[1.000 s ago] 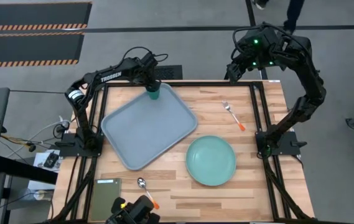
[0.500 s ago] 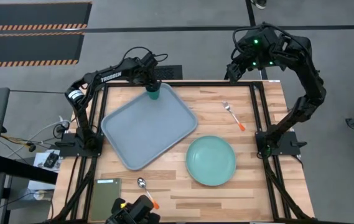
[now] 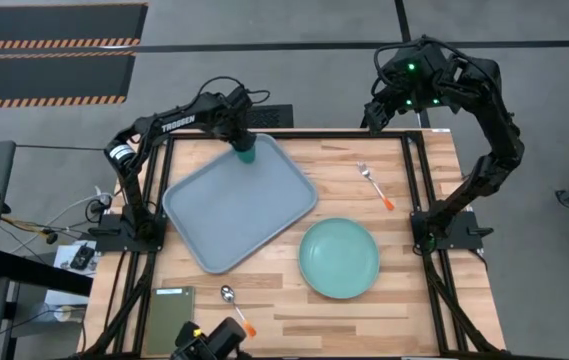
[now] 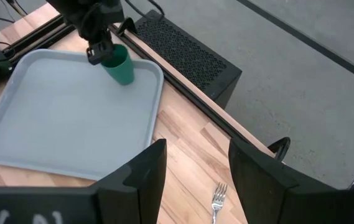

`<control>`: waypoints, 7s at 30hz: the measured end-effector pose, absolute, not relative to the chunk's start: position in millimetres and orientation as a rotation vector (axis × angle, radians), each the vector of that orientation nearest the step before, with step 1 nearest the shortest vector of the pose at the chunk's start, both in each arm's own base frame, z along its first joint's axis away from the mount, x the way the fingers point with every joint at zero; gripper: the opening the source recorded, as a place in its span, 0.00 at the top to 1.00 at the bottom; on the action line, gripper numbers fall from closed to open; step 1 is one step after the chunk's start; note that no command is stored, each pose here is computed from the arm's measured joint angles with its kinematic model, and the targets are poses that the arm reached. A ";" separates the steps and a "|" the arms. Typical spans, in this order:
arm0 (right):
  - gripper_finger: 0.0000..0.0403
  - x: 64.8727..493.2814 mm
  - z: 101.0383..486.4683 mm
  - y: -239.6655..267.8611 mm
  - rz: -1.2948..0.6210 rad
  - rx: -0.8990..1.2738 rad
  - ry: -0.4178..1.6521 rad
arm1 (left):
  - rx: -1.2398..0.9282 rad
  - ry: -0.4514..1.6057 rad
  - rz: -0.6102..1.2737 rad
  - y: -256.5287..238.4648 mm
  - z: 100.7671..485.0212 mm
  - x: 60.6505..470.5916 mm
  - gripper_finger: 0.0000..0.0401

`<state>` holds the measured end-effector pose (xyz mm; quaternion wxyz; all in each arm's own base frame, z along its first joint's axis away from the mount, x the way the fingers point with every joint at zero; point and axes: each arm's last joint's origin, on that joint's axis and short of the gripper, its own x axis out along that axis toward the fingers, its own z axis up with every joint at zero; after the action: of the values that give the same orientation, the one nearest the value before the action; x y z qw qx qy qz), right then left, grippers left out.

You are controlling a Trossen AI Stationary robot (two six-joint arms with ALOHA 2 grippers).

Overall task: Pick and place plate/cup/fork/spoon on tray
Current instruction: Put the teal cup on the gray tray, then put the light gray plate on the gray tray at the bottom of the teal cup

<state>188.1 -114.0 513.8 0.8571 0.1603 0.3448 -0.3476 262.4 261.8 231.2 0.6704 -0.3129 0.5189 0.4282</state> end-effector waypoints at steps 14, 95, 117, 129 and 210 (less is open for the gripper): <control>0.51 188.1 513.8 -114.0 -0.727 0.329 0.727 | -0.606 1.247 0.845 169.5 305.3 246.2 1.00; 0.51 188.0 513.9 -113.9 -0.725 0.330 0.726 | -0.819 1.136 1.201 131.5 227.9 119.5 1.00; 0.51 188.1 513.9 -113.8 -0.725 0.331 0.726 | -0.805 1.157 1.240 130.5 227.5 117.1 0.66; 0.51 188.1 513.9 -113.8 -0.725 0.330 0.726 | -0.904 1.042 1.180 134.5 250.9 125.0 0.42; 0.51 147.0 178.4 8.7 -0.719 0.965 1.107 | -0.943 0.367 0.863 78.4 348.0 109.0 0.41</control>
<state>147.0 8.7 178.4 0.6839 0.4306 0.4940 -0.3207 109.0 78.4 348.0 0.7869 -0.4376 0.1701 0.4005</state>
